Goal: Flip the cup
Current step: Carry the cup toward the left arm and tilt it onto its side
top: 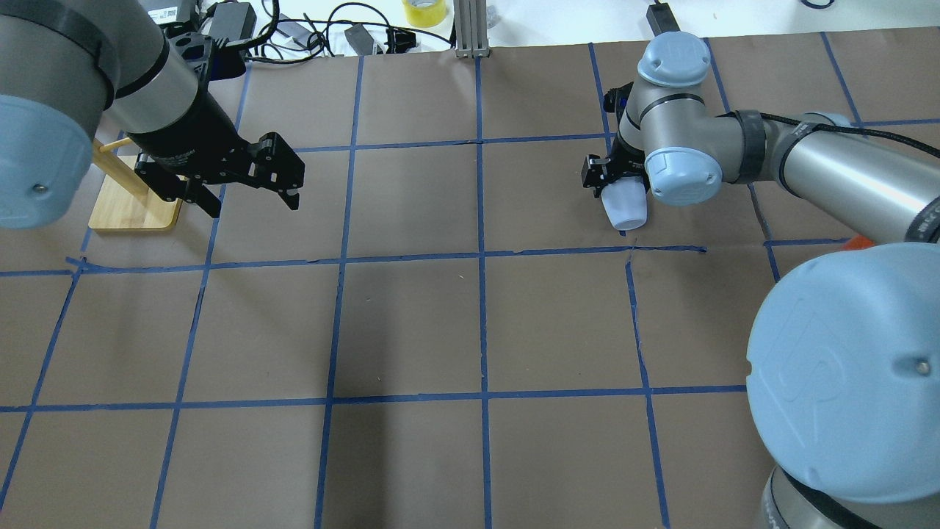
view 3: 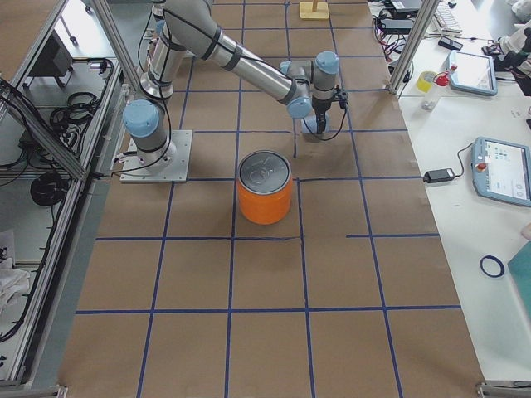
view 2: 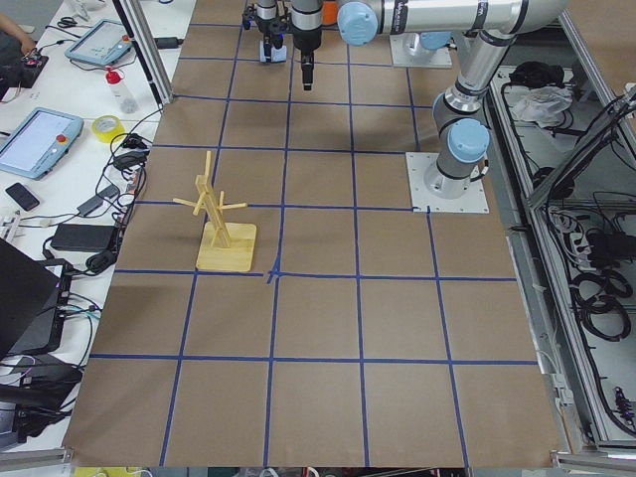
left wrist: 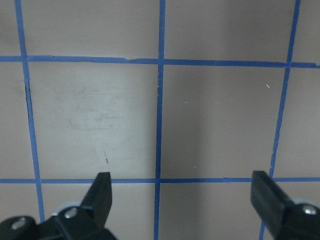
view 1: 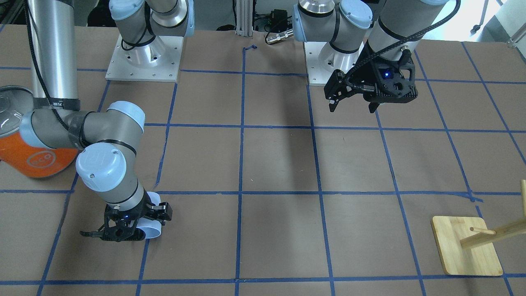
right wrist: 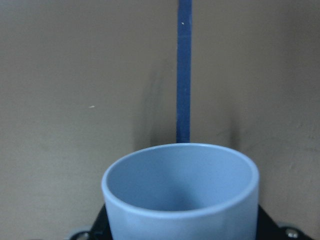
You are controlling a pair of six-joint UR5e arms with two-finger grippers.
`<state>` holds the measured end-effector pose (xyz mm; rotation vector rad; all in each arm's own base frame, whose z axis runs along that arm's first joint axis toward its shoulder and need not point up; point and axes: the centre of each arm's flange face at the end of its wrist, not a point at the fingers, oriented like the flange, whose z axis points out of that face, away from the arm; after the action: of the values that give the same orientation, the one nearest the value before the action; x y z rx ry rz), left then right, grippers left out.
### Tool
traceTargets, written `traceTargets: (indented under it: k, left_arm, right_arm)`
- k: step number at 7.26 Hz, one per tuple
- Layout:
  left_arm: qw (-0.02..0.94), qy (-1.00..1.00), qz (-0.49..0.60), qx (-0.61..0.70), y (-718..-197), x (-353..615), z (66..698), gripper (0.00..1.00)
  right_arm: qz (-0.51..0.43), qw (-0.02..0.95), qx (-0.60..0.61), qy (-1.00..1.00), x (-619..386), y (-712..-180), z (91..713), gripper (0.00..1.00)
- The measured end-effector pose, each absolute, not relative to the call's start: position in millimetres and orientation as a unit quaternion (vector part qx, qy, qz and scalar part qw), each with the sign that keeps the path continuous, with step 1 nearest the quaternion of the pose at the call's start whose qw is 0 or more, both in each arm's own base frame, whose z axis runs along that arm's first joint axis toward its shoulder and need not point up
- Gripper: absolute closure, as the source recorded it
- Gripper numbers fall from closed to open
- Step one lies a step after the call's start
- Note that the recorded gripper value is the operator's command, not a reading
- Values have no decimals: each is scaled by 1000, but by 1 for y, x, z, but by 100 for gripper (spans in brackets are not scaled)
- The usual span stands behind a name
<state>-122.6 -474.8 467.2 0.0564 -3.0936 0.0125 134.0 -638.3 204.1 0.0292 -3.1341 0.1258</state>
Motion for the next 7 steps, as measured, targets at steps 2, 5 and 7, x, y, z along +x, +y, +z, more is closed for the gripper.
traceTargets:
  k: [2, 5, 7]
  left_arm:
    - [22, -1000, 10, 20, -475, -118, 473, 0]
    - [22, -999, 8, 22, -474, -116, 472, 0]
    - [22, -999, 6, 22, -474, -115, 471, 0]
  right_arm:
    - [62, -12, 85, -994, 173, -627, 231, 100]
    - [91, -19, 320, -943, 288, -586, 252, 100]
    - [117, -8, 477, -871, 340, -562, 256, 100]
